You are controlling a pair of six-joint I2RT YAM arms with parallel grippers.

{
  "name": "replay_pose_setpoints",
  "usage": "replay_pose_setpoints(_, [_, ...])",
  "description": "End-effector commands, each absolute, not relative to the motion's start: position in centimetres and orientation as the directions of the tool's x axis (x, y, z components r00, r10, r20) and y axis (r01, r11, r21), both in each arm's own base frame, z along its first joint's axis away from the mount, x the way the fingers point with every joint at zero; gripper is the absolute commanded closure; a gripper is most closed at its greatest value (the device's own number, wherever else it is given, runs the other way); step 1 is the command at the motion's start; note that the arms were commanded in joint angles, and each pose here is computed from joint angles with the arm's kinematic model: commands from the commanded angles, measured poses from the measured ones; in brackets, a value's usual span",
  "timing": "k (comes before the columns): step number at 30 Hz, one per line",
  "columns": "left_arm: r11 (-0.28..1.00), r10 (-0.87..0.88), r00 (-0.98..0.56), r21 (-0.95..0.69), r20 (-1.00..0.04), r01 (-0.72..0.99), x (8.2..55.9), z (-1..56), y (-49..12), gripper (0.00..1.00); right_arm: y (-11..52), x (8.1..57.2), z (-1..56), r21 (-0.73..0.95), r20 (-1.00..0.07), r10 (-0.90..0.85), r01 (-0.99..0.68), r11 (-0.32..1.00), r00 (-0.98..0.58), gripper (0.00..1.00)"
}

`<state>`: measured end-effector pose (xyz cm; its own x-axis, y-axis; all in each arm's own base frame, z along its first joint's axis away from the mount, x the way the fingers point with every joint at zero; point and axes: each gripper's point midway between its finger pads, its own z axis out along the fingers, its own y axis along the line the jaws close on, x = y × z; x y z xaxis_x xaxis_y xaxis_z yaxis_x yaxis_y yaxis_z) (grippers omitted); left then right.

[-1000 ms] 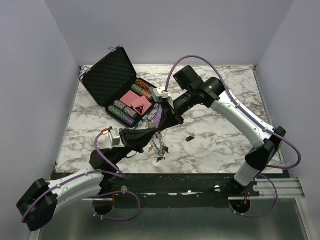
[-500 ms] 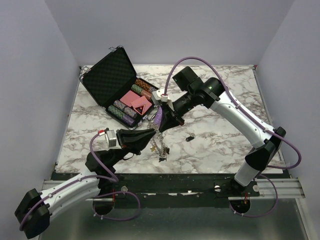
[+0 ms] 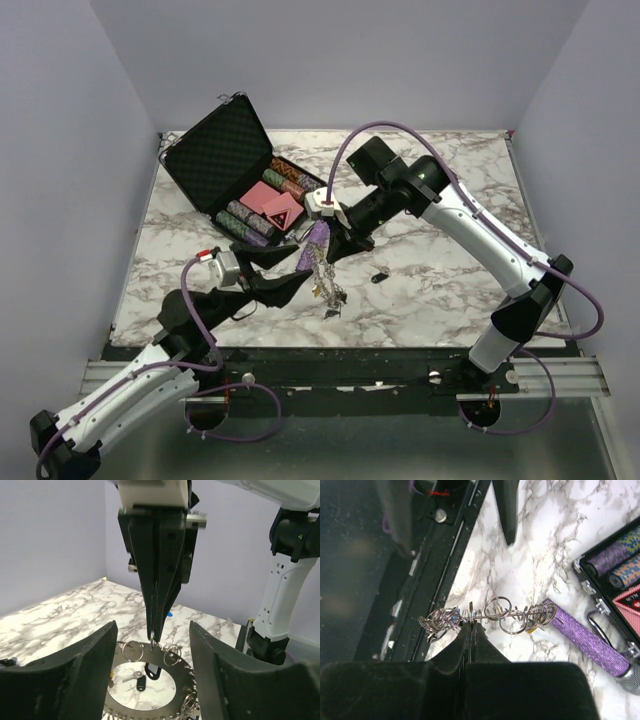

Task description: Put the keys on the keyring

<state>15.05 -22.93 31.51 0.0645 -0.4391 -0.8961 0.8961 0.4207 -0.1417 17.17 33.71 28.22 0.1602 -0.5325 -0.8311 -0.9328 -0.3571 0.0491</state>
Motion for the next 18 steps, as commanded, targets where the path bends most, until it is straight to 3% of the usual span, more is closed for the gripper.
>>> replay_pose_setpoints(1, [0.483,-0.194,0.035,-0.064,-0.980,0.874,15.2,29.2,-22.4,0.26,31.9,17.1,27.9,-0.058,-0.762,-0.582,-0.925,-0.375,0.284,1.00])
replay_pose_setpoints(2, [0.484,-0.169,0.030,-0.057,-0.985,0.874,15.2,29.3,-22.4,0.16,31.8,17.2,27.7,-0.067,-0.749,-0.594,-0.925,-0.375,0.294,1.00])
replay_pose_setpoints(5, [0.473,-0.085,-0.002,-0.042,-0.996,0.880,15.3,28.9,-22.7,0.01,31.4,17.5,27.3,-0.097,-0.714,-0.618,-0.921,-0.378,0.329,1.00])
replay_pose_setpoints(8, [0.458,-0.033,-0.022,-0.034,-0.999,0.888,15.5,28.4,-23.3,0.01,31.3,17.7,27.2,-0.108,-0.701,-0.628,-0.921,-0.373,0.337,1.00])
replay_pose_setpoints(12, [0.422,-0.013,0.016,0.009,-1.000,0.906,15.6,28.5,-24.1,0.07,31.1,17.7,26.8,-0.104,-0.692,-0.640,-0.923,-0.370,0.334,1.00])
replay_pose_setpoints(18, [0.355,-0.015,0.056,0.047,-0.998,0.934,15.8,28.8,-25.9,0.33,31.3,17.7,26.8,-0.101,-0.694,-0.639,-0.924,-0.369,0.331,1.00])
